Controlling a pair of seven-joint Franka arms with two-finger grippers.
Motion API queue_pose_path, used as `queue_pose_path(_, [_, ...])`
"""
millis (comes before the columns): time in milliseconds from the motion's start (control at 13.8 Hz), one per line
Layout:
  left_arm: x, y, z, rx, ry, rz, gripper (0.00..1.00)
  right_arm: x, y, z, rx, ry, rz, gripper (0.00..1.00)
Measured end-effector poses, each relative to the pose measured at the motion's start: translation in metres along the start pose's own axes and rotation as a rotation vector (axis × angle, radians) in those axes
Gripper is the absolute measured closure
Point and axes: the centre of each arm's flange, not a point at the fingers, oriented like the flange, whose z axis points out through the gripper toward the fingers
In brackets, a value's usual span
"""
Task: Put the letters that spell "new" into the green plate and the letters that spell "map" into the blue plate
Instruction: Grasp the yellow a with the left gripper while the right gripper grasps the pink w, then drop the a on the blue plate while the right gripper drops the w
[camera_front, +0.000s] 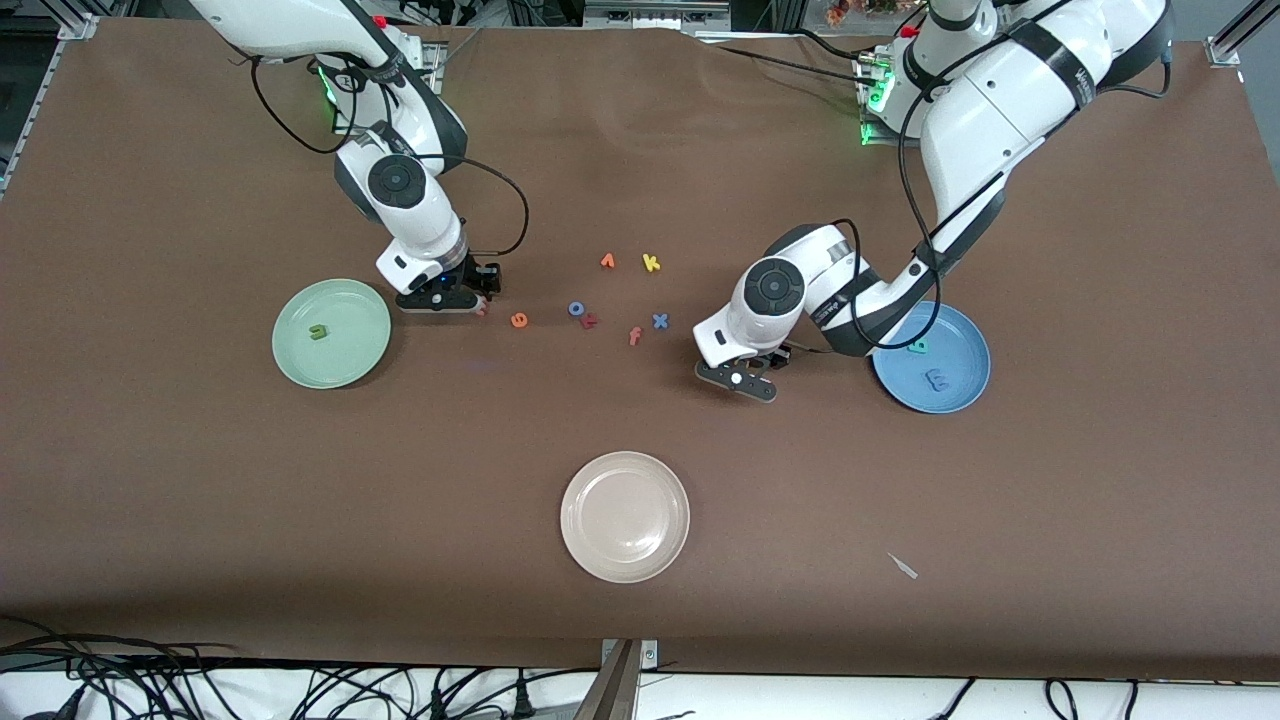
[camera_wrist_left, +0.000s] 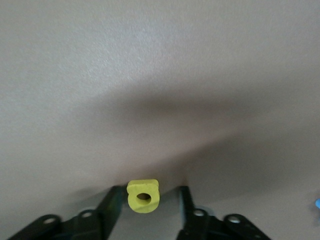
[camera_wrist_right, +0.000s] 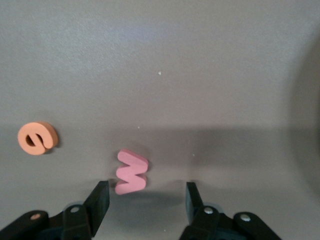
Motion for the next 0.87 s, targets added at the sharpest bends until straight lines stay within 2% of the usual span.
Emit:
queue_pose_path(145, [0.002, -0.002, -0.003, 0.000, 0.006, -0.004, 0.73, 0.006, -0.003, 0.000, 0.009, 0.007, 0.006, 0.30])
queue_pose_path(435, [0.008, -0.022, -0.011, 0.003, 0.003, -0.037, 0.73, 0.009, -0.006, 0.003, 0.019, 0.009, 0.011, 0.36])
queue_pose_path(508, [0.010, -0.031, -0.021, 0.003, -0.006, -0.052, 0.73, 0.009, -0.006, 0.004, 0.021, 0.009, 0.009, 0.42])
queue_pose_path(580, [0.011, -0.041, -0.034, 0.002, -0.016, -0.068, 0.73, 0.009, -0.007, 0.004, 0.021, 0.010, 0.007, 0.54])
queue_pose_path(653, [0.010, -0.054, -0.050, 0.000, -0.031, -0.079, 0.73, 0.009, -0.007, 0.004, 0.021, 0.012, 0.004, 0.54])
queue_pose_path(725, [0.008, -0.068, -0.065, 0.000, -0.053, -0.072, 0.73, 0.009, -0.008, 0.003, 0.020, 0.014, 0.000, 0.60])
queue_pose_path(798, [0.005, -0.086, -0.079, -0.002, -0.075, -0.057, 0.73, 0.010, -0.008, 0.002, 0.020, 0.018, -0.001, 0.73])
queue_pose_path(870, [0.002, -0.106, -0.091, -0.009, -0.095, -0.047, 0.73, 0.012, -0.007, 0.001, 0.020, 0.022, 0.001, 0.73])
